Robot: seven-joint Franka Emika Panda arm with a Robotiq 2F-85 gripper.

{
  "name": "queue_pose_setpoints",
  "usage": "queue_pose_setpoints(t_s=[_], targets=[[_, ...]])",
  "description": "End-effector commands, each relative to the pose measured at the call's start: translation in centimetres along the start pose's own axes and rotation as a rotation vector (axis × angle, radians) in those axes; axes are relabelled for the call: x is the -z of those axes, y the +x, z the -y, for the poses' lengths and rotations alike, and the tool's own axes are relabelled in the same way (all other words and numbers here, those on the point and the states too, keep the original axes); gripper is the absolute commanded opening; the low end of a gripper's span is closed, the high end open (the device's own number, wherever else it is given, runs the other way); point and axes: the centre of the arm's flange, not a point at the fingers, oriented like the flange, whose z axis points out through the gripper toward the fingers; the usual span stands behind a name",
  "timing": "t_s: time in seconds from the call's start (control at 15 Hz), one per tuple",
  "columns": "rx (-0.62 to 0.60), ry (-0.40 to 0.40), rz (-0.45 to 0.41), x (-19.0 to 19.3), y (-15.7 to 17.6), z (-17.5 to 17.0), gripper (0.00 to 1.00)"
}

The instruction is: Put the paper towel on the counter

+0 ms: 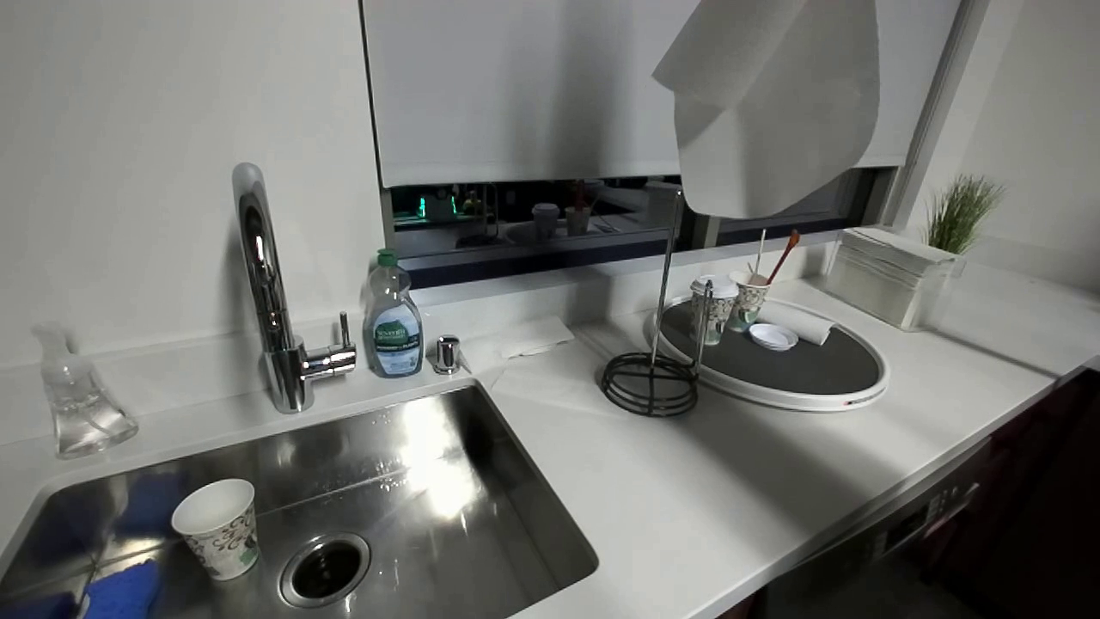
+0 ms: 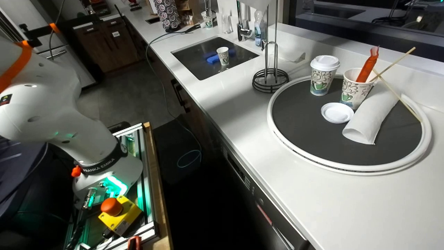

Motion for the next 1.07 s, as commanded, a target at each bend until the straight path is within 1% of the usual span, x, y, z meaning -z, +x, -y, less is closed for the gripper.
queue_pose_setpoints(t_s=[0.0, 0.07, 0.27, 0.4, 0.47, 0.6, 0.87, 1.0], targets=[[-0.018, -0.046, -0.001, -0.2, 2.0, -0.8, 0.03], [-0.021, -0.060, 0.016, -1.2, 2.1, -0.9, 0.03], [-0.019, -0.079, 0.143, -5.1, 1.7, -1.2, 0.03], [-0.034, -0.092, 0.191, -7.4, 1.5, -1.5, 0.03], [-0.042, -0.104, 0.201, -8.2, 1.7, -1.7, 0.03], [-0.054, -0.089, 0.212, -9.2, 1.8, -2.0, 0.03], [-0.081, -0.041, 0.249, -10.4, 1.6, -1.9, 0.03], [-0.100, -0.011, 0.247, -10.7, 1.8, -1.6, 0.03]])
